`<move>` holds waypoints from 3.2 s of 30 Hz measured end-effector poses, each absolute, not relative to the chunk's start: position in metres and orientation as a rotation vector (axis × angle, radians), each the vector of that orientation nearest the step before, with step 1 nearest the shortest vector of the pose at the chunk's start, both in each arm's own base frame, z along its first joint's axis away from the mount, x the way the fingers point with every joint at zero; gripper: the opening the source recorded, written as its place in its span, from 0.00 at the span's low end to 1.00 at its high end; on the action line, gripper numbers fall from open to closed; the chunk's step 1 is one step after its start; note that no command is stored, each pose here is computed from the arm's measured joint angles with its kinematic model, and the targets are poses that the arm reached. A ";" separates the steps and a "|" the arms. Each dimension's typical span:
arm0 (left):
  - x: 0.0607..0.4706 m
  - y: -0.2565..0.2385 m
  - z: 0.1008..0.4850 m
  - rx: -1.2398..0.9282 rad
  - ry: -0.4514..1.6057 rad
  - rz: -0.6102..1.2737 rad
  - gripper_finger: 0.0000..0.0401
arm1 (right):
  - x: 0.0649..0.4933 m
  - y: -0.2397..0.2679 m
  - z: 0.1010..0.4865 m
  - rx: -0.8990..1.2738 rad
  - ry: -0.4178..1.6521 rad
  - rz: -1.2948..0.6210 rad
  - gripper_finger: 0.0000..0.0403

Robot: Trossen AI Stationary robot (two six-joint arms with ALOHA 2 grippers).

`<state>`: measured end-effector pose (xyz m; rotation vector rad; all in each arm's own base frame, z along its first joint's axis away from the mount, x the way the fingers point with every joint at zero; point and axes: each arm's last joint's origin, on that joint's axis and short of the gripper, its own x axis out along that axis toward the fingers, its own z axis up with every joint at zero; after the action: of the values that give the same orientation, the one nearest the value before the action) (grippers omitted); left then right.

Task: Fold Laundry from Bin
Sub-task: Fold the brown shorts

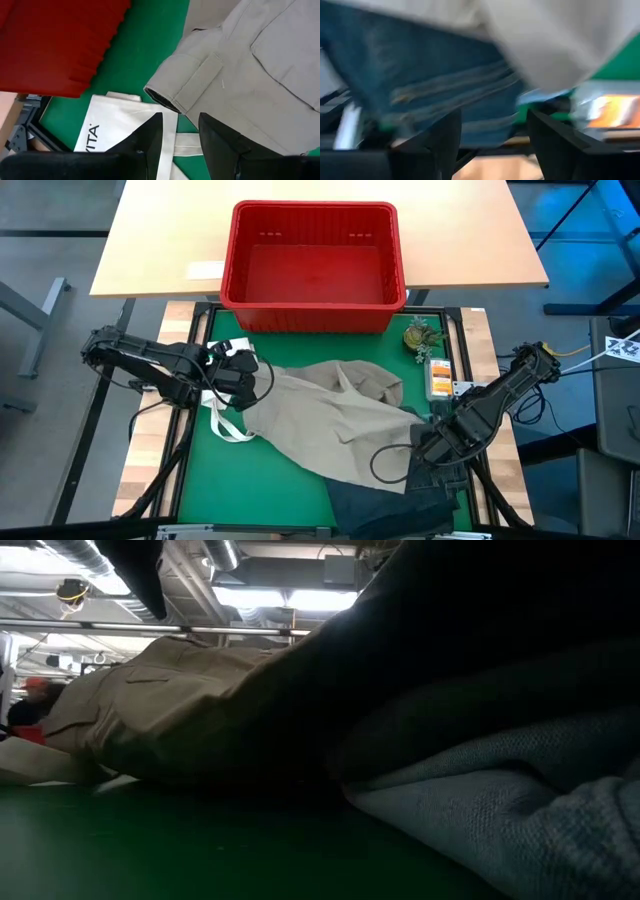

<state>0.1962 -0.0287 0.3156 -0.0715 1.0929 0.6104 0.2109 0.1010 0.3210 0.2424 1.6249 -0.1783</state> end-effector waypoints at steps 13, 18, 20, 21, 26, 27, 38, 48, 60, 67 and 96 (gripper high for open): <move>0.197 -0.029 0.316 -0.101 1.076 0.623 0.30 | 0.239 0.148 0.326 0.237 1.165 0.018 0.56; 0.197 -0.029 0.316 -0.106 1.071 0.624 0.30 | 0.244 0.174 0.304 0.081 1.176 -0.017 0.56; 0.198 -0.029 0.316 -0.116 1.067 0.630 0.30 | 0.248 0.185 0.290 0.047 1.209 -0.014 0.56; 0.198 -0.029 0.316 -0.118 1.066 0.631 0.30 | 0.250 0.190 0.284 0.022 1.221 -0.013 0.56; 0.198 -0.029 0.316 -0.124 1.061 0.633 0.30 | 0.258 0.207 0.260 -0.119 1.207 -0.039 0.56; 0.198 -0.029 0.316 -0.127 1.061 0.634 0.30 | 0.259 0.207 0.257 -0.137 1.203 -0.055 0.56; 0.200 -0.030 0.316 -0.138 1.044 0.631 0.30 | 0.261 0.209 0.253 -0.115 1.221 -0.041 0.47; 0.199 -0.031 0.316 -0.157 1.070 0.591 0.30 | 0.261 0.210 0.253 -0.100 1.240 -0.025 0.07; 0.197 -0.064 0.316 -0.174 1.102 0.343 0.30 | 0.261 0.209 0.287 -0.107 1.223 -0.036 0.01; 0.200 -0.098 0.318 -0.227 0.995 0.218 0.30 | 0.260 0.207 0.312 -0.112 1.187 -0.055 0.03; 0.190 -0.162 0.190 -0.206 1.182 0.622 0.30 | 0.260 0.208 0.314 -0.110 1.183 -0.048 0.02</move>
<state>0.1899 -0.1625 0.1896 -0.2058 1.1817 0.6225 0.2603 0.2077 0.3144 -0.1096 1.1832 -0.0481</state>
